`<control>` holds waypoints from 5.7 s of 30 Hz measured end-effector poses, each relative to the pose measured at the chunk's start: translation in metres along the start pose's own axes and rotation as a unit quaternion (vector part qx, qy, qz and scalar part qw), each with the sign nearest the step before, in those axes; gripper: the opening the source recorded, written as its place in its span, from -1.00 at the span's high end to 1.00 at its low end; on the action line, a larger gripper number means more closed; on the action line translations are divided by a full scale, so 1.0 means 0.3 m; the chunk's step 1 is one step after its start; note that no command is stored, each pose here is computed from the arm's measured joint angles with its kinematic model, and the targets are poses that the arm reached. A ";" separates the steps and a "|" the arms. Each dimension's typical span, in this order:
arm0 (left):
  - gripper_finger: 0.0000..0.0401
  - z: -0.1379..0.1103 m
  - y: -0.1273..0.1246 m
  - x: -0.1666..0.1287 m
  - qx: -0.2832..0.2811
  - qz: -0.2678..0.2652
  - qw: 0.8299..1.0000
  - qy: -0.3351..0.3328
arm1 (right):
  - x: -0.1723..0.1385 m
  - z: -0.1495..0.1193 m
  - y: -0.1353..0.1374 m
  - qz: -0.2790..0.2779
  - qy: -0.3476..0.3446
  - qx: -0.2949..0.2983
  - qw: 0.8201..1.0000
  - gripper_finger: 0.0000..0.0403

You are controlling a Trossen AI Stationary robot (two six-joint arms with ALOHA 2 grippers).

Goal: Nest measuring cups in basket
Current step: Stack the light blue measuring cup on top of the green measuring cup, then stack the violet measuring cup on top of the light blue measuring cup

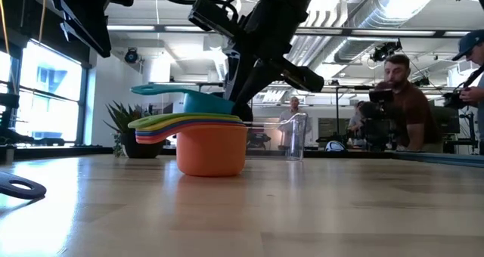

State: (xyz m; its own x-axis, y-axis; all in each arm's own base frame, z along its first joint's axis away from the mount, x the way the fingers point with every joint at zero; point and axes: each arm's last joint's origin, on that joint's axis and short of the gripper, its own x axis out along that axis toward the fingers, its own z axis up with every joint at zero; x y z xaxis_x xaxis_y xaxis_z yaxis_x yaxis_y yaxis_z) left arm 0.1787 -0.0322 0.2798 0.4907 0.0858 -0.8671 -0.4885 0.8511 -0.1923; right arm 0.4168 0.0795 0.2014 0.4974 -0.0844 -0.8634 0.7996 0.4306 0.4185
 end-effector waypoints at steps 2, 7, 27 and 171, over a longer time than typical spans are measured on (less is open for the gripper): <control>0.62 0.000 0.000 0.000 0.000 0.000 1.000 0.000 | 0.000 0.000 0.000 -0.001 -0.001 0.000 1.000 0.99; 0.62 0.000 0.000 0.000 0.000 0.000 1.000 0.000 | 0.000 0.000 -0.002 -0.003 -0.001 -0.001 1.000 0.89; 0.62 -0.009 -0.010 -0.001 -0.007 -0.029 0.999 0.026 | -0.111 0.030 -0.006 0.004 -0.007 0.003 1.000 0.71; 0.96 -0.106 -0.344 0.432 0.628 -0.097 0.735 0.236 | -0.277 0.160 -0.040 0.038 -0.031 -0.097 0.994 0.70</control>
State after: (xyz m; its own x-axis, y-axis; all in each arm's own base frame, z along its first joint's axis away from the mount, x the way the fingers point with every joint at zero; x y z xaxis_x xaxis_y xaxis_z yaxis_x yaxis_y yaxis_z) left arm 0.2697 -0.1253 0.1727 0.0123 -0.0383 -0.9992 0.7544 0.6562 -0.0159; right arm 0.3821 0.0381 0.2815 0.5778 -0.0973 -0.8104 0.6827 0.6018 0.4144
